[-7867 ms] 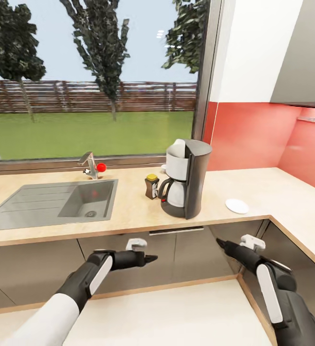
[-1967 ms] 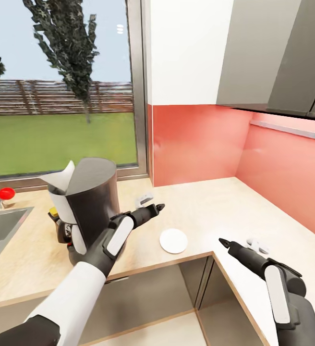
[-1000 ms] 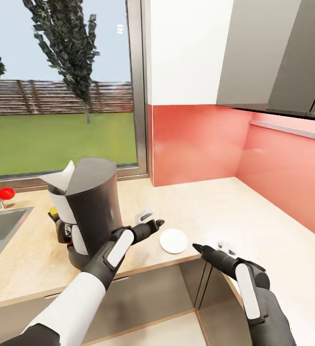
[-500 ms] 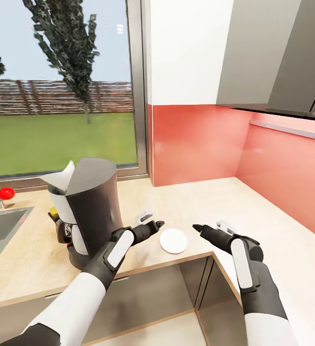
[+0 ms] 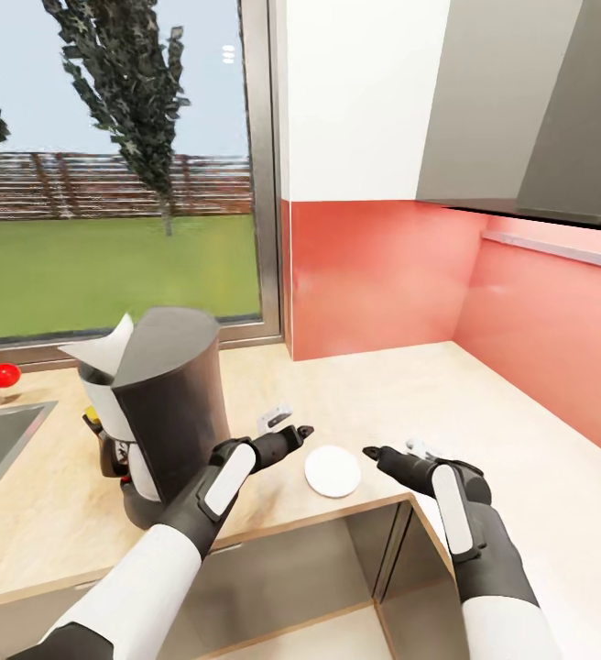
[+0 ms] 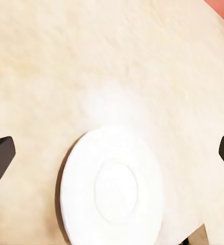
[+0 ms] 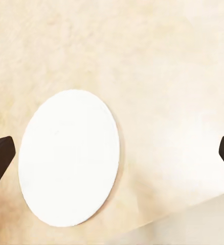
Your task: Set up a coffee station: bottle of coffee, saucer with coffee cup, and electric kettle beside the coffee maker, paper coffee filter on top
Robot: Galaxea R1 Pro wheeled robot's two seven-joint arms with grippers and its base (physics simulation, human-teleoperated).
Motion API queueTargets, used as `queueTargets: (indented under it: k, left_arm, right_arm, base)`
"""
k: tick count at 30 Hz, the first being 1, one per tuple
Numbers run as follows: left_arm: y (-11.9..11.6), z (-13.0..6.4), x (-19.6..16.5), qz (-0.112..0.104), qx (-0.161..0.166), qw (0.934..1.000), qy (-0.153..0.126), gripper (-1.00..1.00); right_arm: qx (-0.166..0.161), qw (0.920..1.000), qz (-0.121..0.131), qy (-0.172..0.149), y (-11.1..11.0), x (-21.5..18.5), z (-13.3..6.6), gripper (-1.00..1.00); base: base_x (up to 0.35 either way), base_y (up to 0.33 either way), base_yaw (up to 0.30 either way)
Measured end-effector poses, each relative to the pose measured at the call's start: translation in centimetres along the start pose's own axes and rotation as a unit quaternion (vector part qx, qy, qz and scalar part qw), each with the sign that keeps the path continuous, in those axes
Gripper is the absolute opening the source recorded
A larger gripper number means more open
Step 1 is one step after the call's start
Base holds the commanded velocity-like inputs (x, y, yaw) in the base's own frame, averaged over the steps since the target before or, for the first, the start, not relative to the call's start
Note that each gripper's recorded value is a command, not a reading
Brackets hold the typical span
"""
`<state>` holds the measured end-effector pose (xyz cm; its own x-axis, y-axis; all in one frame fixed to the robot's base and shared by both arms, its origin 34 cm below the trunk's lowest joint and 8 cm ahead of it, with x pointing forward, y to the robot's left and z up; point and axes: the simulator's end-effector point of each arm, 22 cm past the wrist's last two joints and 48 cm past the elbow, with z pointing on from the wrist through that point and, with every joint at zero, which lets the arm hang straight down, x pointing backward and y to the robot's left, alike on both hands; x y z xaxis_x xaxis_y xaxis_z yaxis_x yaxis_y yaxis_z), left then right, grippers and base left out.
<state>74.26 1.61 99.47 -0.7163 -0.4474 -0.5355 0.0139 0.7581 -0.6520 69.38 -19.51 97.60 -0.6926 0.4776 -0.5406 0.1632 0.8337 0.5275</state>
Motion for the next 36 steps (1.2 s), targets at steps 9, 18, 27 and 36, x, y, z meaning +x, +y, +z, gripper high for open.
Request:
queueTargets:
  k: [9,18,27,36]
  left_arm:
    - [0.8,0.1,1.5,-0.008,-0.004,0.9999,0.011,1.0]
    - [0.7,0.2,4.7,-0.024,0.005,0.9991,0.036,1.0]
    - [-0.2,0.3,5.7,-0.022,0.015,0.9986,0.046,1.0]
    - [-0.2,0.3,5.7,-0.022,0.016,0.9986,0.046,1.0]
  right_arm:
    - [0.003,1.0,0.001,0.007,-0.3,0.6,0.2,1.0]
    - [0.003,1.0,0.001,0.008,-0.3,0.7,0.3,1.0]
    - [0.002,1.0,0.001,0.007,-0.2,0.6,0.3,1.0]
    - [0.002,1.0,0.001,0.008,-0.3,0.7,0.3,1.0]
  base:
    - [0.051,0.0,0.0]
    - [0.002,0.0,0.0]
    - [0.029,-0.033,0.0]
    - [0.015,-0.008,0.0]
